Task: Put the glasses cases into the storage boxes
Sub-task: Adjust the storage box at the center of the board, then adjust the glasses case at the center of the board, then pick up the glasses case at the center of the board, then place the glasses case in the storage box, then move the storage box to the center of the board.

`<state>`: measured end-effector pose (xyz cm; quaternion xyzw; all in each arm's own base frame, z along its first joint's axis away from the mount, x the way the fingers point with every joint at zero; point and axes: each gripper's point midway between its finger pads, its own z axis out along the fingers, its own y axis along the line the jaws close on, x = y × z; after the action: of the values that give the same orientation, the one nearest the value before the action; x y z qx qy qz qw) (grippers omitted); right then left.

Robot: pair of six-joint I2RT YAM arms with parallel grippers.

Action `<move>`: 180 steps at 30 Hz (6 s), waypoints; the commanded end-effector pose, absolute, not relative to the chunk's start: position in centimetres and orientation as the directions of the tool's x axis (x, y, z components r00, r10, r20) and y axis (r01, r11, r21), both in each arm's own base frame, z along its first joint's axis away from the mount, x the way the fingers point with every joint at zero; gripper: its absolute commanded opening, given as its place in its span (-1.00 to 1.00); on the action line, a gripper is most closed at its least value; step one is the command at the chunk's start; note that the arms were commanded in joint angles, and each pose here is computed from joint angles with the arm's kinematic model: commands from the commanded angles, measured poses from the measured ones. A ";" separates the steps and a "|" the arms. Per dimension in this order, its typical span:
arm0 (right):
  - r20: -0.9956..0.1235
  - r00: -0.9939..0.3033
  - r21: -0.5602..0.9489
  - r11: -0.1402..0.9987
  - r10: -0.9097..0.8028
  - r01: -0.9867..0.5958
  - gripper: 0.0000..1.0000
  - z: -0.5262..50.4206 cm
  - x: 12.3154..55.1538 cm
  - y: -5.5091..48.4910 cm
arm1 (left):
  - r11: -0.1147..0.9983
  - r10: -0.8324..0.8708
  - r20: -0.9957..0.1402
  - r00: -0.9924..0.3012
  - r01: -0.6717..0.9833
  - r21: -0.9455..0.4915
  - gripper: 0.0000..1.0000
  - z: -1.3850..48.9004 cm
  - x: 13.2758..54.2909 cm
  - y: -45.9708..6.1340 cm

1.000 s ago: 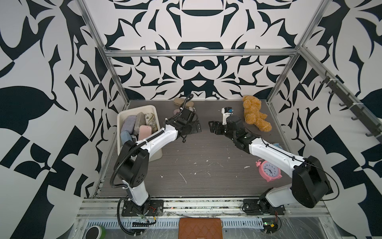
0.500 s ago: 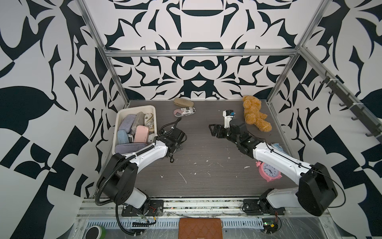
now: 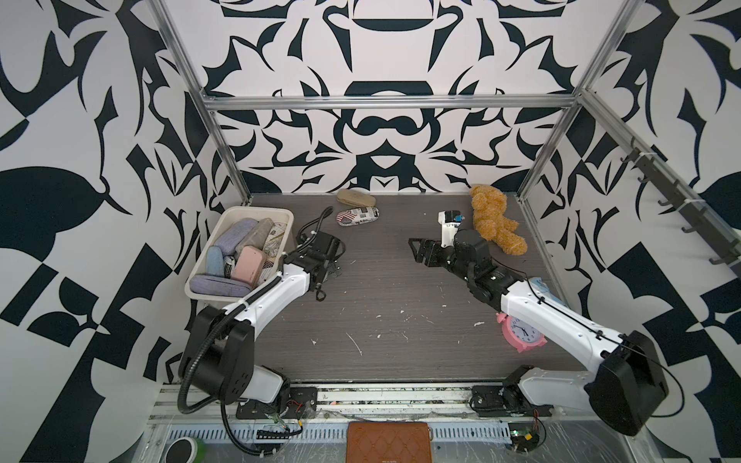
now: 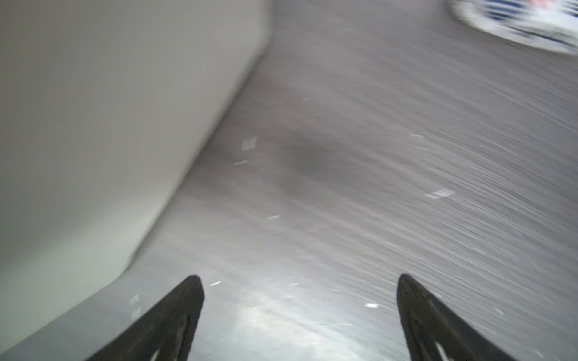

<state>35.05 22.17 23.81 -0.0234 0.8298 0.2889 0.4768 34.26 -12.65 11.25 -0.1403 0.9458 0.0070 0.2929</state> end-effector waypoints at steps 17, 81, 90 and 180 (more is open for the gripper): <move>-0.825 -0.527 0.384 0.886 0.203 -0.260 0.75 21.3 33.6 17.8 | 0.987 -0.041 -0.688 -0.725 0.078 -0.140 0.98 10.8 54.8 -21.7; -0.813 -0.550 0.394 0.877 0.193 -0.274 0.76 20.5 33.0 17.6 | 0.925 0.381 -0.452 -0.807 0.331 0.188 0.92 3.6 54.1 -26.5; -0.814 -0.547 0.396 0.878 0.198 -0.271 0.76 20.6 32.9 17.4 | 0.925 0.379 -0.442 -0.813 0.339 0.170 0.36 3.1 53.4 -26.6; -0.794 -0.557 0.478 0.817 0.243 -0.324 0.74 21.5 31.4 18.4 | 0.969 -0.163 -0.405 -0.899 -0.223 0.105 0.14 17.4 32.7 1.2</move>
<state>31.09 18.57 19.80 -0.0266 0.8457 0.2950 0.4440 32.82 0.71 18.24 -0.0877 0.9712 0.0741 0.2090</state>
